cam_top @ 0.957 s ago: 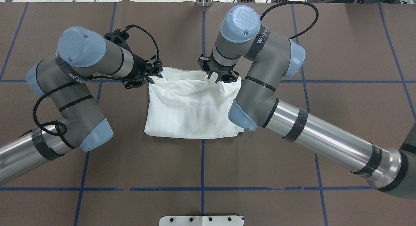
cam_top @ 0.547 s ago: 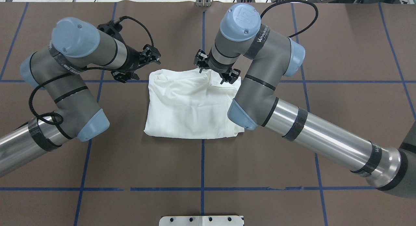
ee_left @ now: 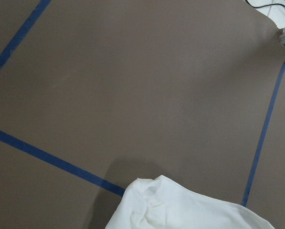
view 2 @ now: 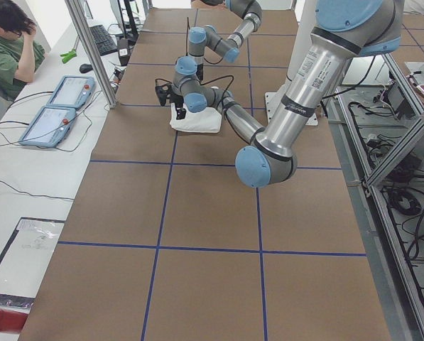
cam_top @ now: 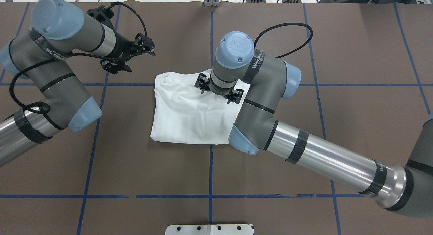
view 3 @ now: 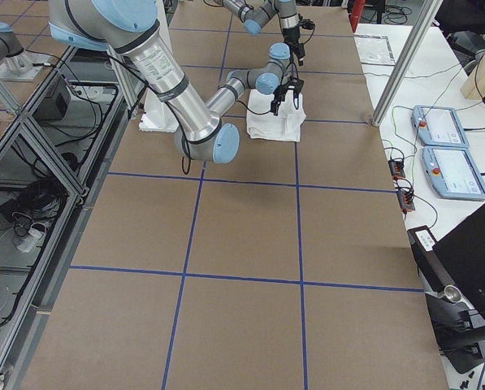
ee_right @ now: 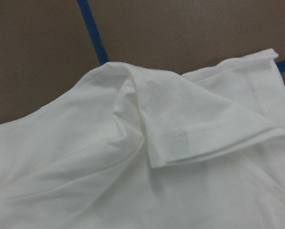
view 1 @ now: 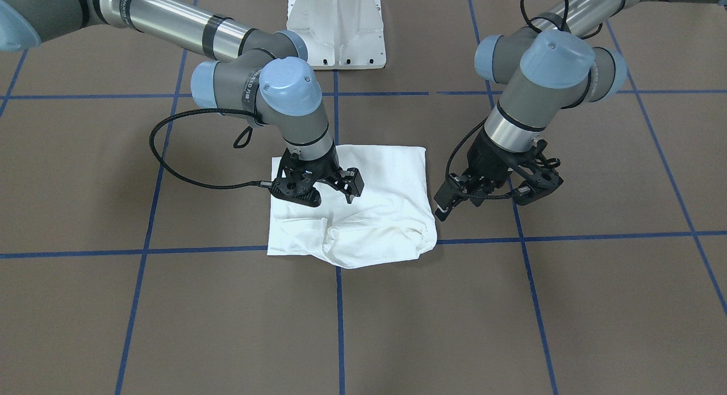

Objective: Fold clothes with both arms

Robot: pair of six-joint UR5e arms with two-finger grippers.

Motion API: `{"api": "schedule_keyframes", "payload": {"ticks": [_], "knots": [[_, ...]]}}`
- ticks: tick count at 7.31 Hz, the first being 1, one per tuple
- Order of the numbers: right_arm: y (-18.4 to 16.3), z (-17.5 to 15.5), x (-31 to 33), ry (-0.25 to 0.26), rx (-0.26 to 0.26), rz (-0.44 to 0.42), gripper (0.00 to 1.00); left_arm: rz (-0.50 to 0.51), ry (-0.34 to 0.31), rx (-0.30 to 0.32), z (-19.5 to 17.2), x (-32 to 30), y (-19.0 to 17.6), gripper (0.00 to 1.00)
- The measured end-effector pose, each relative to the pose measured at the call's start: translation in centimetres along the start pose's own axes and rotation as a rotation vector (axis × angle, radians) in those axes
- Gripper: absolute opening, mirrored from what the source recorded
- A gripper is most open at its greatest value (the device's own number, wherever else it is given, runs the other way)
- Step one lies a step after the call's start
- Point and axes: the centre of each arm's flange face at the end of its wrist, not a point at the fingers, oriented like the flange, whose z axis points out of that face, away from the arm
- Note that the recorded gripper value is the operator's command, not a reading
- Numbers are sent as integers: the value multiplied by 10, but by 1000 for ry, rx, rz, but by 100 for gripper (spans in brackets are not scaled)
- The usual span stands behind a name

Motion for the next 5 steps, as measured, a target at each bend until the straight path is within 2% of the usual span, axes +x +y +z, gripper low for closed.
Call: {"api": "schedule_keyframes", "payload": {"ticks": [2, 5], "knots": [[-12, 17, 3, 43, 15, -98, 99, 12, -9, 0, -1, -8, -6, 100], [-76, 28, 16, 116, 49, -220, 99, 15, -8, -2, -2, -10, -6, 100]]}}
